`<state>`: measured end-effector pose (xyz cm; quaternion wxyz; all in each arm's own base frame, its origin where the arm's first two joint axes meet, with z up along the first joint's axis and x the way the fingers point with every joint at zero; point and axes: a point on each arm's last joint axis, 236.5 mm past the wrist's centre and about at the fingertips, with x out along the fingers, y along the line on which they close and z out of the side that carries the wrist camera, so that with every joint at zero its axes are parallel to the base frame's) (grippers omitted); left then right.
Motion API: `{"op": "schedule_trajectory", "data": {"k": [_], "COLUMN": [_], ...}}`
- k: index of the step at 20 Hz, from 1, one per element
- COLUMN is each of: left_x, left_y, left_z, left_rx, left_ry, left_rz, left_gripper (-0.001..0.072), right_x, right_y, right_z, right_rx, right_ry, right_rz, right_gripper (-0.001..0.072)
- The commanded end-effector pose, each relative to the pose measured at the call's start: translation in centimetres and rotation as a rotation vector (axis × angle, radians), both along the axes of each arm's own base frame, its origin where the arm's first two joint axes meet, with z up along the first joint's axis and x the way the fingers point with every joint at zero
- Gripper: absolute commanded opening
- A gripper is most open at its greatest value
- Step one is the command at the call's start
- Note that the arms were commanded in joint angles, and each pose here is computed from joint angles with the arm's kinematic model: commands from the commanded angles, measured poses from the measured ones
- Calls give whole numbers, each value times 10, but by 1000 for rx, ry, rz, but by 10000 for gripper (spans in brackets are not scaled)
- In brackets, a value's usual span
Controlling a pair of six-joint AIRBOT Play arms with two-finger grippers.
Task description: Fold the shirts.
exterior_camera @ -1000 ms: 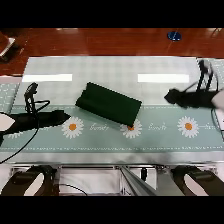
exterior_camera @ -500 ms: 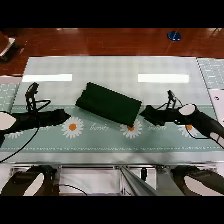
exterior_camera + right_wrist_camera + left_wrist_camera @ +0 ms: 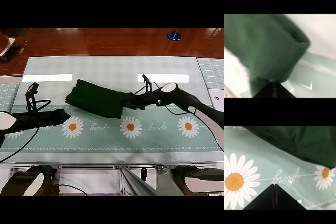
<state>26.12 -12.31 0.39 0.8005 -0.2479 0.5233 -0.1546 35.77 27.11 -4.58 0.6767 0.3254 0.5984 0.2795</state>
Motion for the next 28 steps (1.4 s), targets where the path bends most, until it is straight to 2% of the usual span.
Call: {"op": "schedule_trajectory", "data": {"k": [1,3,8,11,19,28], "left_x": [0,0,0,0,0,0], "left_y": [0,0,0,0,0,0], "left_z": [0,0,0,0,0,0], "left_rx": [0,0,0,0,0,0], "left_ry": [1,1,1,1,1,0], "left_rz": [-1,0,0,0,0,0], "left_gripper": [23,23,23,23,23,23], "right_x": [14,24,52,65,54,-41], "right_y": [22,26,-10,-56,-232,-375], "right_z": [52,79,146,191,261,284], "right_rx": [65,78,-106,-186,-270,-372], "right_ry": [-106,-167,-346,-413,-413,-207], "right_rz": [123,147,169,113,-263,-718], "right_gripper": [15,15,15,15,14,13]}}
